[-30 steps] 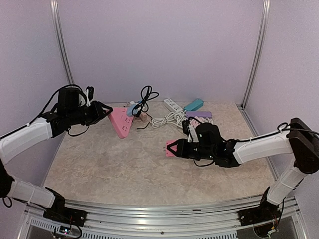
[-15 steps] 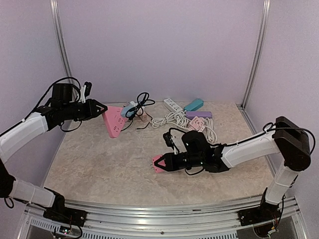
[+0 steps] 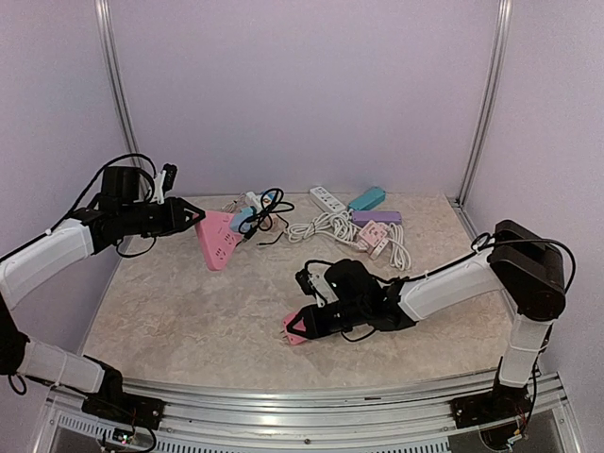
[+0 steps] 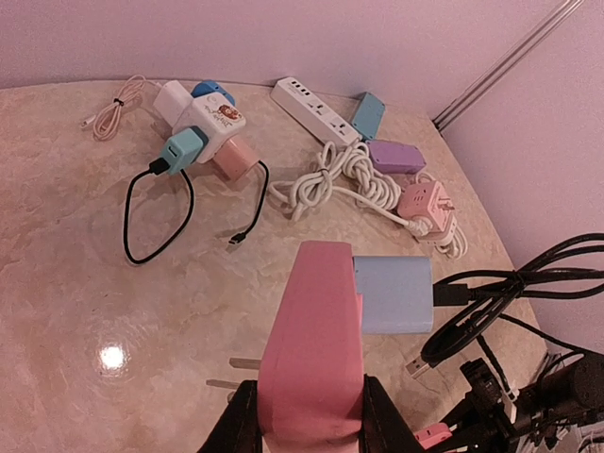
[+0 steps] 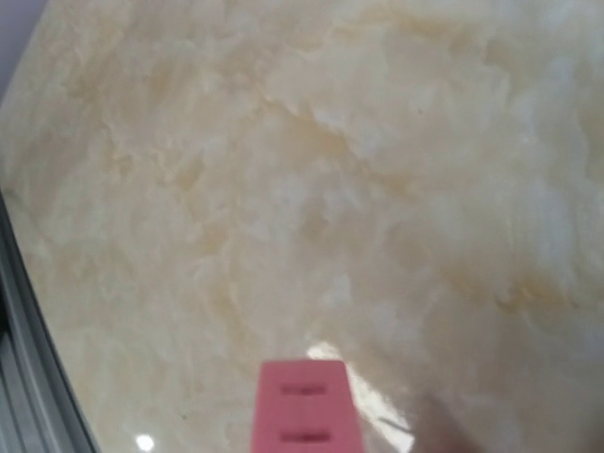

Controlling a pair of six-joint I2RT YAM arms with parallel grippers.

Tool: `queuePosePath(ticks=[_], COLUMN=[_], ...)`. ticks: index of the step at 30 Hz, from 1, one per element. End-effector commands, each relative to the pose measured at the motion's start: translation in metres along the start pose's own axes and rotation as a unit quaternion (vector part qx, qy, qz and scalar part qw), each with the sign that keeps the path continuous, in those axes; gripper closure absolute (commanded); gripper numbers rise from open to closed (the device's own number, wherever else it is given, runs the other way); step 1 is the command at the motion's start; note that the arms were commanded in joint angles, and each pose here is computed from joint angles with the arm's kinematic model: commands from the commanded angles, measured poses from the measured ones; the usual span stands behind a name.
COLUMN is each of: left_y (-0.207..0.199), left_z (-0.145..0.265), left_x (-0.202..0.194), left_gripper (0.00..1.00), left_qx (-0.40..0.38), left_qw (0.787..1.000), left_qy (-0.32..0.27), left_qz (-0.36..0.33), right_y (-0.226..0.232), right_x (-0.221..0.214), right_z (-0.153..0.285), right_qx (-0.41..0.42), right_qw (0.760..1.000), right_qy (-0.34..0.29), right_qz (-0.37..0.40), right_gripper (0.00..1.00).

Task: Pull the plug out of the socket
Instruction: Place the plug at the center of the board.

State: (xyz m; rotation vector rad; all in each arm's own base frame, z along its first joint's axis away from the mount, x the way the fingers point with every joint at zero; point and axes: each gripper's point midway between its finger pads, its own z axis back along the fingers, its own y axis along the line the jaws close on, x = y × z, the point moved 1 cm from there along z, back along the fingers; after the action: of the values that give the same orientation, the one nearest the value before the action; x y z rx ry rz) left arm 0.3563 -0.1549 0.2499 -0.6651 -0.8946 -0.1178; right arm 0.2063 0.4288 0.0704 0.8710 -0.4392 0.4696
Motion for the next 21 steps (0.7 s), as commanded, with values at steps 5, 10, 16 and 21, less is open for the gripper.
queuePosePath(ticks=[5, 10, 16, 21], left_y=[-0.012, -0.013, -0.012, -0.014], left_z=[0.01, 0.009, 0.009, 0.01], left_x=[0.019, 0.019, 0.019, 0.017], left_gripper=[0.76, 0.76, 0.76, 0.76], left_qx=[-0.023, -0.025, -0.025, -0.028], left_qw=[0.999, 0.999, 0.999, 0.999], left_qy=[-0.04, -0.039, -0.04, -0.04], left_qz=[-0.021, -0.02, -0.02, -0.019], right_y=[-0.01, -0.02, -0.025, -0.032], right_x=[-0.014, -0.016, -0.012, -0.003], right_z=[-0.008, -0.006, 0.001, 0.012], right_qx=[-0.025, -0.057, -0.081, -0.11], right_qw=[0.999, 0.998, 0.997, 0.994], right_qy=[0.027, 0.028, 0.016, -0.009], right_qz=[0.002, 0.001, 0.002, 0.002], right_gripper=[0.78, 0.69, 0.55, 0.34])
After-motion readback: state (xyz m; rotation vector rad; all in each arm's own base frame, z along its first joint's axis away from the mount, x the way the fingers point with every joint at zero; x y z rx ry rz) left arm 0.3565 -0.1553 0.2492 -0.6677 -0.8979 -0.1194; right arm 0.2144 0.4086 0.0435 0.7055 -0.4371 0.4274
